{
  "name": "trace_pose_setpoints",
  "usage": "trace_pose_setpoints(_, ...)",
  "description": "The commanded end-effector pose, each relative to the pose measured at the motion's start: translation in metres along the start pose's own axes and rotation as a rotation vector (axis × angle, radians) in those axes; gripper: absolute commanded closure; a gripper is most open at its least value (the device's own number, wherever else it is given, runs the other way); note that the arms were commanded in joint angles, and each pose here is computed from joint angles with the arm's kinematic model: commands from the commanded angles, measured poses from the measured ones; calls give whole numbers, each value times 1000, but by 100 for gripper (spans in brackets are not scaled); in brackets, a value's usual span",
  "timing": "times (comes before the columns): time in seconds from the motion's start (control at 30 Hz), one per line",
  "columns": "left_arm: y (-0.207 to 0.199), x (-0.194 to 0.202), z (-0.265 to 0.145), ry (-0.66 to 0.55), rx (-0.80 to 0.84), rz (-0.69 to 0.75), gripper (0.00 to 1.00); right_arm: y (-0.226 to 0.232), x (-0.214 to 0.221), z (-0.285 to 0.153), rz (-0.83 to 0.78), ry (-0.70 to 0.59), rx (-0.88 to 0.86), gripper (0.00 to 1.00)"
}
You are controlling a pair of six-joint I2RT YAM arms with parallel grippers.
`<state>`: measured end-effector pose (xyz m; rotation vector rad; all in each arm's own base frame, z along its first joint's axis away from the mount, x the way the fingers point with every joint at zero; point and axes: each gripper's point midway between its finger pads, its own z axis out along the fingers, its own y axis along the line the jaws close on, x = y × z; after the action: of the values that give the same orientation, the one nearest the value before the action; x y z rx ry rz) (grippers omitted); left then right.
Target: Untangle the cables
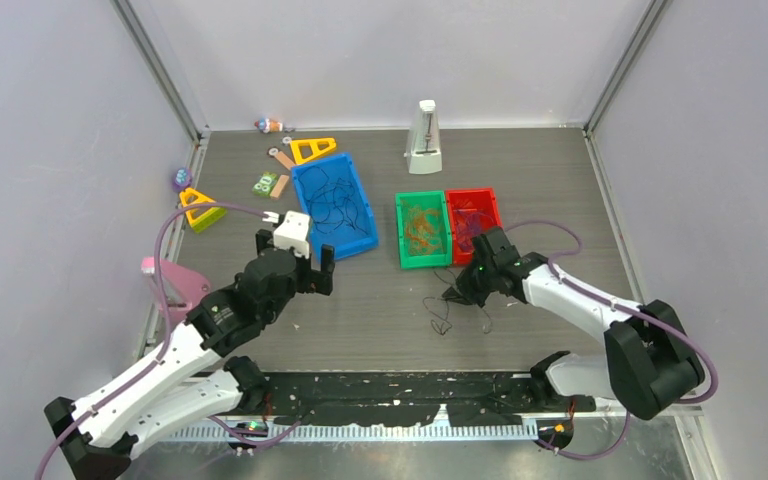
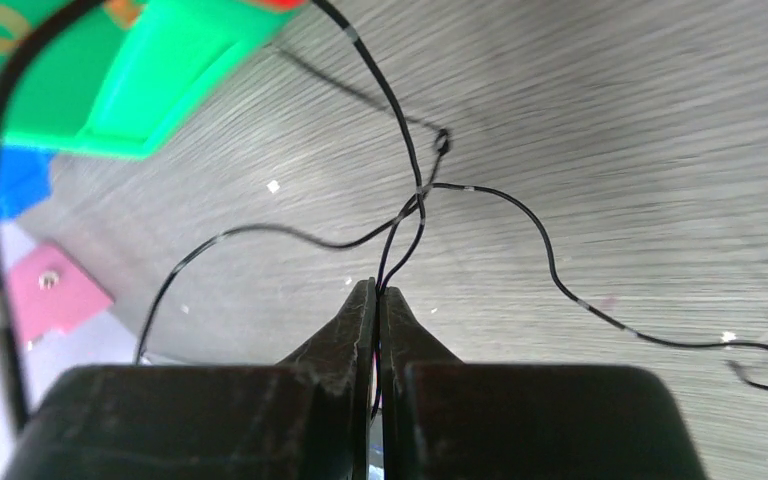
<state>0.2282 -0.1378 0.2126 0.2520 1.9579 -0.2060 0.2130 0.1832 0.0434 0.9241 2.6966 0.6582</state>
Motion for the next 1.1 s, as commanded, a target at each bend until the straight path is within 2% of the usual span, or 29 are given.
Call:
trace_pose_setpoints(0.0, -11, -25, -1, -45, 45, -15, 3, 49, 12, -28, -169, 20, -222, 95)
trace_pose_setpoints(0.27, -9, -36, -8, -81, 51, -34, 4, 111, 24, -63, -308, 6, -381, 95)
trace_pose_setpoints(0.47, 28, -51, -28, -114, -107, -13, 4, 181, 61, -106, -634, 9, -521, 95)
trace_pose_setpoints(0.67, 51, -58, -43, -138, -204, -21, 2, 236, 77, -119, -887, 106, -603, 95)
trace_pose_setpoints(0.7, 55, -58, -44, -134, -221, -20, 2, 238, 78, -108, -900, 130, -587, 95)
trace_pose_setpoints(0.83, 63, -56, -46, -129, -258, -43, 2, 287, 77, -123, -979, 119, -678, 95)
trace_pose_setpoints(0.87, 65, -56, -47, -129, -265, -52, 2, 292, 78, -114, -990, 137, -674, 95)
trace_pose_setpoints(0.9, 67, -55, -47, -128, -270, -59, 1, 305, 77, -125, -1003, 123, -702, 95)
trace_pose_setpoints(0.93, 69, -55, -48, -128, -274, -66, 1, 310, 77, -115, -1012, 139, -693, 94)
trace_pose_setpoints(0.97, 70, -55, -48, -129, -277, -72, 1, 323, 76, -128, -1029, 121, -723, 95)
trace_pose_setpoints(1.07, 74, -55, -49, -128, -287, -85, 1, 340, 74, -125, -1042, 121, -730, 95)
